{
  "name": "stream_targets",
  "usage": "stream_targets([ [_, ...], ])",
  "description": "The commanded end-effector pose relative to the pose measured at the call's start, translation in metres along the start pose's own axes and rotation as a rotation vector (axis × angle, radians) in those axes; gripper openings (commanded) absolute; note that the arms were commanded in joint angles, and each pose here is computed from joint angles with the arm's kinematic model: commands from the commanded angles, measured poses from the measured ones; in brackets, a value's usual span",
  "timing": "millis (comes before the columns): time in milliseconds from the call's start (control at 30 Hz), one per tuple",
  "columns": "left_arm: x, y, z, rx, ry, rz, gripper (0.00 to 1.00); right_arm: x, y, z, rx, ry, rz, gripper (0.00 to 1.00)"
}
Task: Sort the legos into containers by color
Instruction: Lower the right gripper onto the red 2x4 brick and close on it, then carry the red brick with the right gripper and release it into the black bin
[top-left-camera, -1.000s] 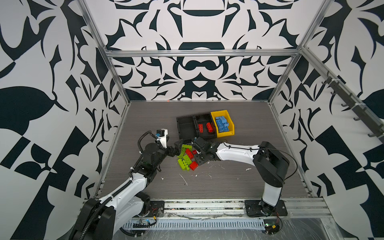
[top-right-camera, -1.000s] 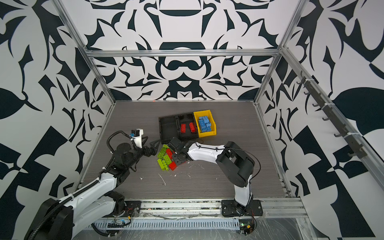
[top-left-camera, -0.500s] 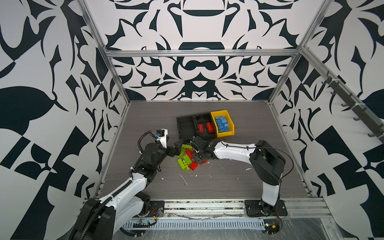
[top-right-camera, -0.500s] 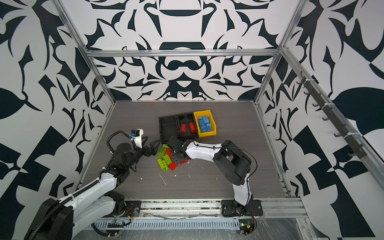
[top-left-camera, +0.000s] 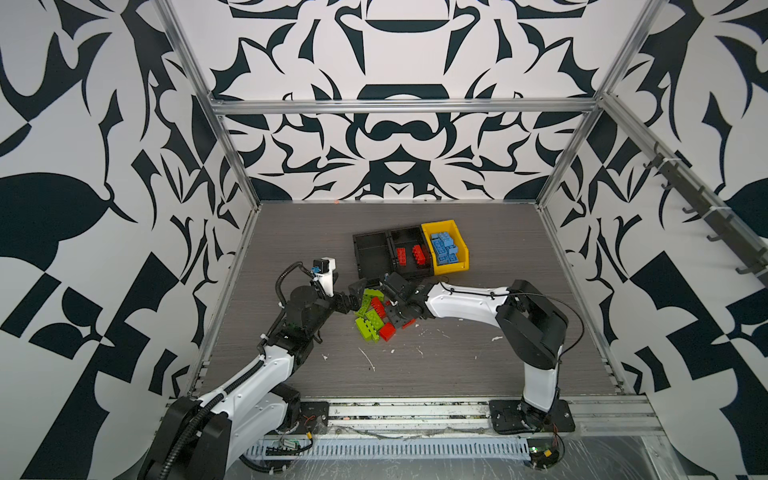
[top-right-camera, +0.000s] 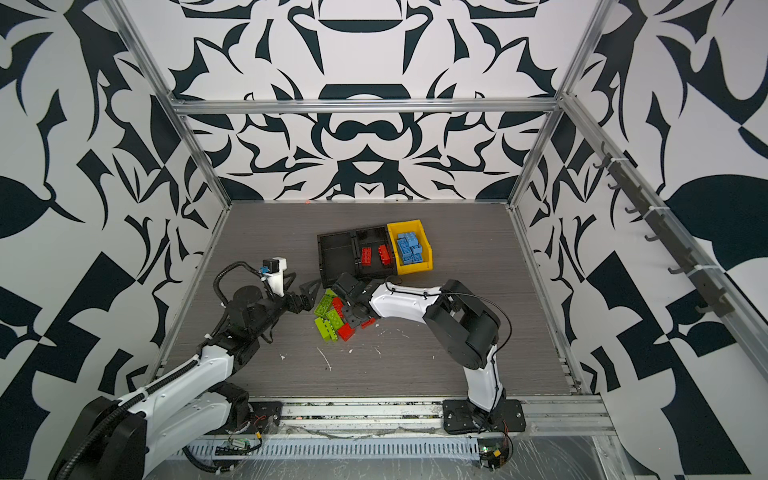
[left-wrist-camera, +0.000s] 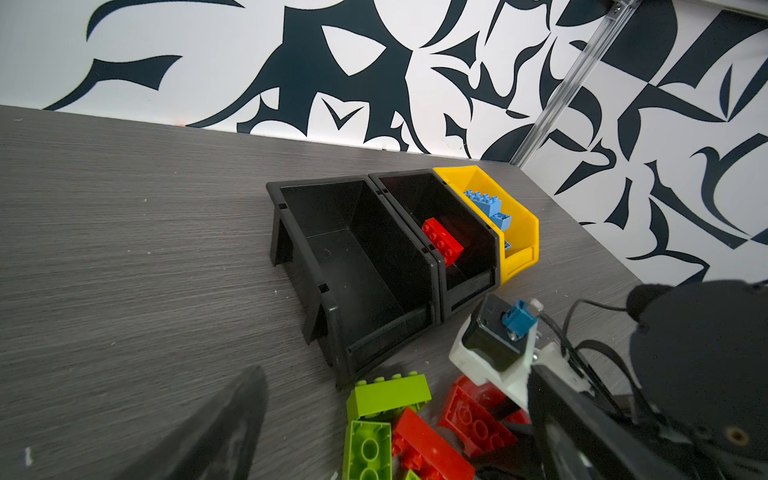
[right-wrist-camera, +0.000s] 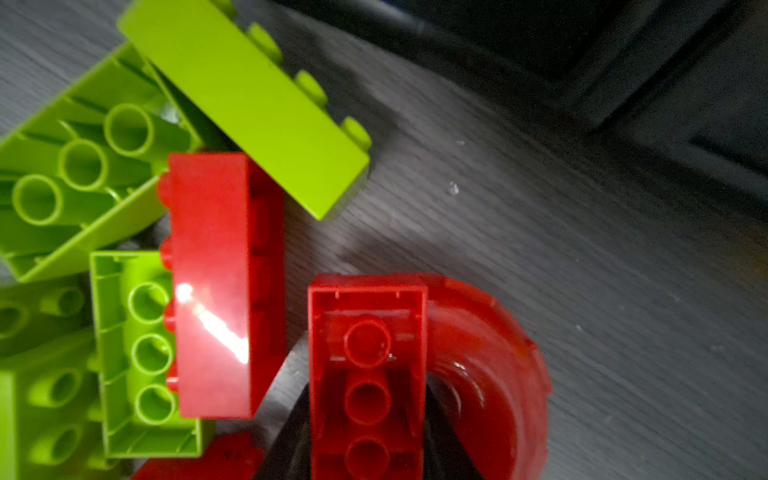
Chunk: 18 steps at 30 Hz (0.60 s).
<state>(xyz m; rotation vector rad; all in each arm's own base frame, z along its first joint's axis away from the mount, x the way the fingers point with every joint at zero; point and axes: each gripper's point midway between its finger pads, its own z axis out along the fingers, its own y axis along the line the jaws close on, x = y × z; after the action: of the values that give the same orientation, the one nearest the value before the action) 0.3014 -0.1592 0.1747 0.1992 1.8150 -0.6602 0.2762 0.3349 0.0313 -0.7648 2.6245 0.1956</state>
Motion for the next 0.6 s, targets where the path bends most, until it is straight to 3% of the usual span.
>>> stream_targets([
  [0,0.005,0.002,-0.002,-0.007,0.001,0.002,1.00,-0.019,0.003,-0.028,-0.017,-0.080,0.005,0.28],
  [233,0.003,0.002,-0.003,-0.006,-0.003,0.003,1.00,-0.043,-0.005,-0.063,-0.028,-0.149,-0.013,0.26],
  [567,0.003,0.002,-0.003,-0.007,-0.003,0.005,1.00,-0.113,-0.057,-0.123,-0.106,-0.311,0.054,0.26],
])
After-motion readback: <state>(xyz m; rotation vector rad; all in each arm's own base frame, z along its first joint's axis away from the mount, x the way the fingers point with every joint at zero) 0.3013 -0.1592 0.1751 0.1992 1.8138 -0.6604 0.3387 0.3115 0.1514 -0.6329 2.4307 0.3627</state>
